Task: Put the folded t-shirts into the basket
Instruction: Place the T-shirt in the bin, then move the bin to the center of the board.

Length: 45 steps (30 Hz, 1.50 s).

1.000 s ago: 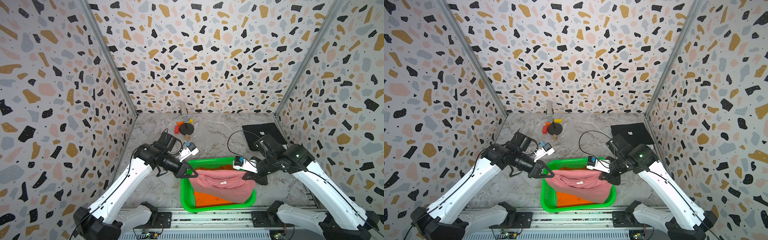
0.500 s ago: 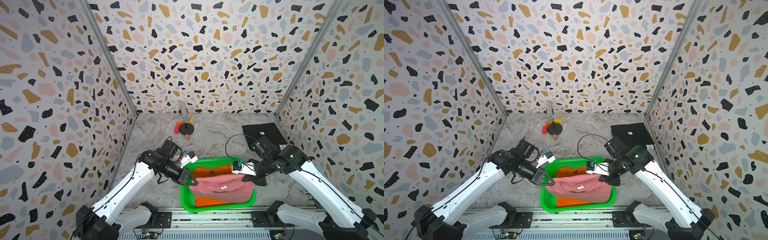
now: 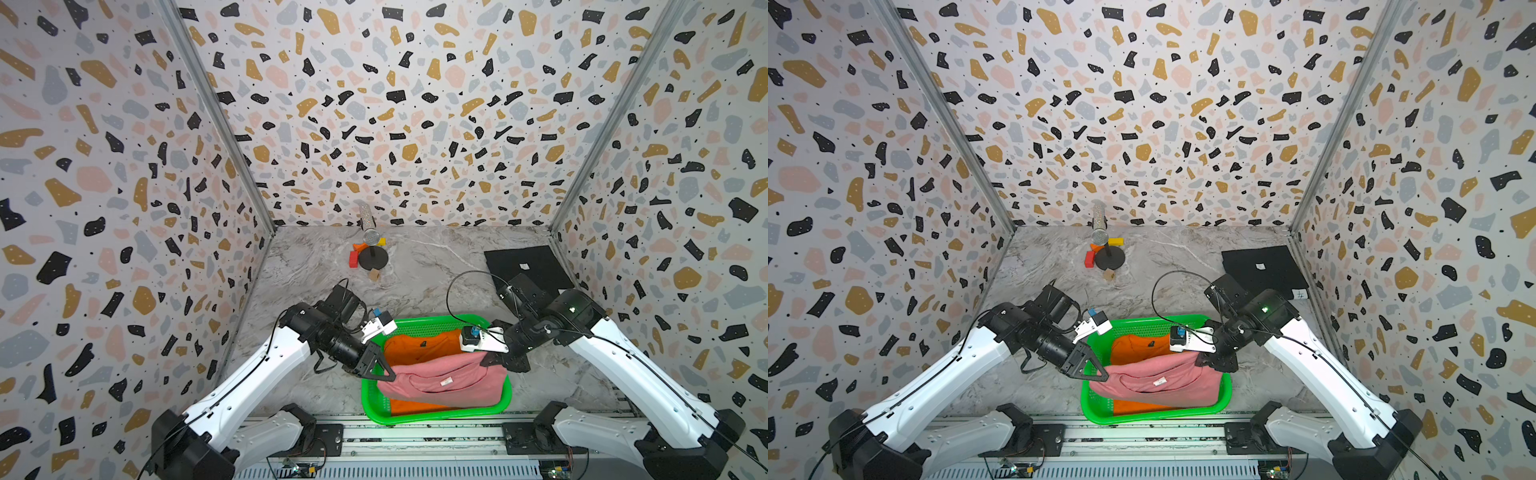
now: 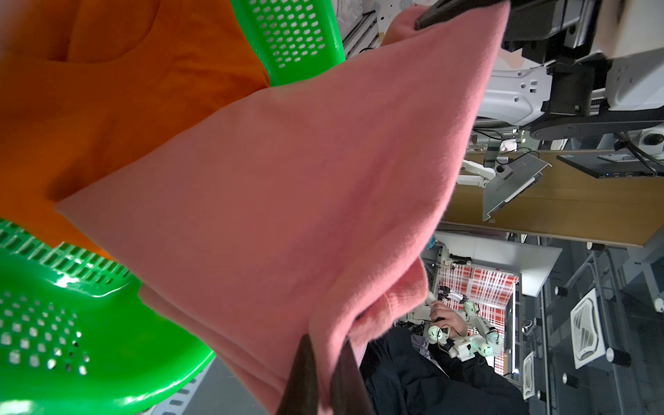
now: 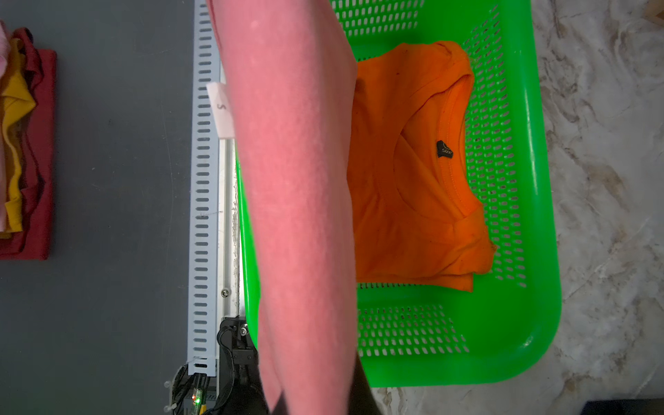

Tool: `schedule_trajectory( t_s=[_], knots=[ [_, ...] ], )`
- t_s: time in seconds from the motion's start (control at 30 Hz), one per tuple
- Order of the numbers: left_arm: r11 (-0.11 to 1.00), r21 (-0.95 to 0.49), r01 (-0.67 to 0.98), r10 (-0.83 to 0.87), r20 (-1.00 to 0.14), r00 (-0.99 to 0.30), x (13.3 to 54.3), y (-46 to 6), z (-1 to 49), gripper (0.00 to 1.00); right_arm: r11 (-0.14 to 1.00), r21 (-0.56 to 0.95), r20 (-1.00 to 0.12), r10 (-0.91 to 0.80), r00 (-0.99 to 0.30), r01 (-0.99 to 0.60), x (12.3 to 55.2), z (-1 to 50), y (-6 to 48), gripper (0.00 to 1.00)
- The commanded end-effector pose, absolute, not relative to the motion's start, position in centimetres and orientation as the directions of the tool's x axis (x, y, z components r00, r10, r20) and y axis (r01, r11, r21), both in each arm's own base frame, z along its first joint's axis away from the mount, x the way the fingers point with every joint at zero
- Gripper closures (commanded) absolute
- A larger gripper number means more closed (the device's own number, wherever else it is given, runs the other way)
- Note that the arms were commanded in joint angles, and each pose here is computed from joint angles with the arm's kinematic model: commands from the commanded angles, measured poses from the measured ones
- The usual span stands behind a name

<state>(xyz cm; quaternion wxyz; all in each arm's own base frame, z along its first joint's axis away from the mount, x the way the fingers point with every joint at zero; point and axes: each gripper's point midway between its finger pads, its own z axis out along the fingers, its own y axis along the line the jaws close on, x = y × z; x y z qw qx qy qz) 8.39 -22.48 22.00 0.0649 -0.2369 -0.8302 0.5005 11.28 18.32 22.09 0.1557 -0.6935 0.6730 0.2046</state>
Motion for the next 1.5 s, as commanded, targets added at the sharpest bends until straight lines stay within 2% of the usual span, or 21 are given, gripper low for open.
schedule_trajectory(
  t_s=[0.0,0.23,0.5,0.57,0.63,0.67,0.73,0.77,0.83,0.87,0.9,0.93,0.97,1.07,1.13,1.17,1.2,1.27,1.33,1.47],
  knots=[
    [0.411,-0.867,0.282,0.452,-0.074,-0.889,7.8,-22.2,21.8,1.00,-0.051,0.018,-0.464,-0.885,0.037,-0.999,12.1,21.4,18.0,1.00],
    [0.484,-0.818,0.311,0.409,-0.103,-0.907,10.5,-22.2,20.6,1.00,0.021,-0.035,-0.390,-0.921,-0.005,-0.999,14.7,18.5,17.7,1.00],
    [0.519,-0.779,0.352,0.360,-0.175,-0.917,17.1,-22.7,18.9,0.99,0.102,-0.081,-0.351,-0.934,-0.067,-0.992,18.4,16.5,18.1,0.96],
    [0.513,-0.769,0.381,0.375,-0.198,-0.906,18.6,-23.2,18.2,0.94,0.125,-0.101,-0.349,-0.934,-0.083,-0.987,19.6,16.2,18.3,0.93],
    [0.528,-0.740,0.417,0.396,-0.219,-0.892,20.0,-23.3,16.9,0.85,0.169,-0.126,-0.357,-0.927,-0.114,-0.978,21.3,16.0,18.6,0.83],
    [0.534,-0.726,0.433,0.406,-0.229,-0.885,20.6,-23.3,16.2,0.79,0.195,-0.130,-0.361,-0.923,-0.136,-0.972,22.1,15.8,18.8,0.74],
    [0.552,-0.710,0.437,0.421,-0.215,-0.881,21.4,-23.2,14.7,0.75,0.228,-0.128,-0.362,-0.917,-0.168,-0.965,23.1,15.5,19.2,0.48],
    [0.562,-0.703,0.436,0.422,-0.210,-0.882,21.8,-22.9,14.2,0.70,0.250,-0.131,-0.365,-0.912,-0.187,-0.959,23.7,15.5,19.4,0.42],
    [0.581,-0.682,0.444,0.418,-0.217,-0.882,22.9,-22.3,13.6,0.50,0.311,-0.172,-0.385,-0.895,-0.227,-0.935,25.1,16.0,19.5,0.38],
    [0.592,-0.667,0.453,0.408,-0.236,-0.882,23.8,-21.9,13.5,0.35,0.346,-0.202,-0.409,-0.880,-0.242,-0.916,25.9,16.7,19.5,0.36],
    [0.595,-0.649,0.474,0.403,-0.268,-0.875,24.6,-21.5,13.7,0.22,0.378,-0.233,-0.432,-0.866,-0.253,-0.896,26.5,17.5,19.5,0.24],
    [0.599,-0.629,0.496,0.399,-0.303,-0.865,25.5,-21.2,14.0,0.17,0.405,-0.266,-0.456,-0.852,-0.256,-0.875,27.1,18.6,19.3,0.21],
    [0.598,-0.610,0.520,0.396,-0.340,-0.853,26.3,-20.9,14.4,0.03,0.438,-0.298,-0.478,-0.838,-0.265,-0.848,27.6,19.6,19.1,0.21],
    [0.586,-0.545,0.600,0.411,-0.438,-0.800,27.8,-20.4,16.5,0.00,0.558,-0.373,-0.516,-0.789,-0.334,-0.742,28.9,22.3,17.3,0.12],
    [0.574,-0.480,0.663,0.438,-0.504,-0.744,28.5,-20.2,18.0,0.00,0.677,-0.399,-0.535,-0.720,-0.442,-0.619,29.7,23.9,15.3,0.02],
    [0.565,-0.439,0.698,0.460,-0.535,-0.709,28.7,-20.0,18.6,0.00,0.739,-0.397,-0.539,-0.668,-0.513,-0.545,29.8,24.3,14.1,0.01],
    [0.562,-0.407,0.720,0.476,-0.553,-0.684,28.9,-19.9,19.1,0.00,0.794,-0.378,-0.546,-0.606,-0.578,-0.476,29.5,24.8,13.1,0.01],
    [0.549,-0.369,0.750,0.510,-0.563,-0.650,28.9,-19.6,19.7,0.00,0.837,-0.280,-0.527,-0.544,-0.653,-0.471,27.9,24.3,13.2,0.01],
    [0.530,-0.366,0.765,0.532,-0.560,-0.636,28.7,-19.6,20.0,0.00,0.897,-0.192,-0.533,-0.436,-0.725,-0.398,27.1,23.7,13.1,0.01],
    [0.530,-0.367,0.764,0.552,-0.535,-0.640,28.2,-19.3,20.0,0.00,0.964,-0.081,-0.503,-0.259,-0.824,-0.254,25.7,21.8,12.4,0.10]
  ],
)
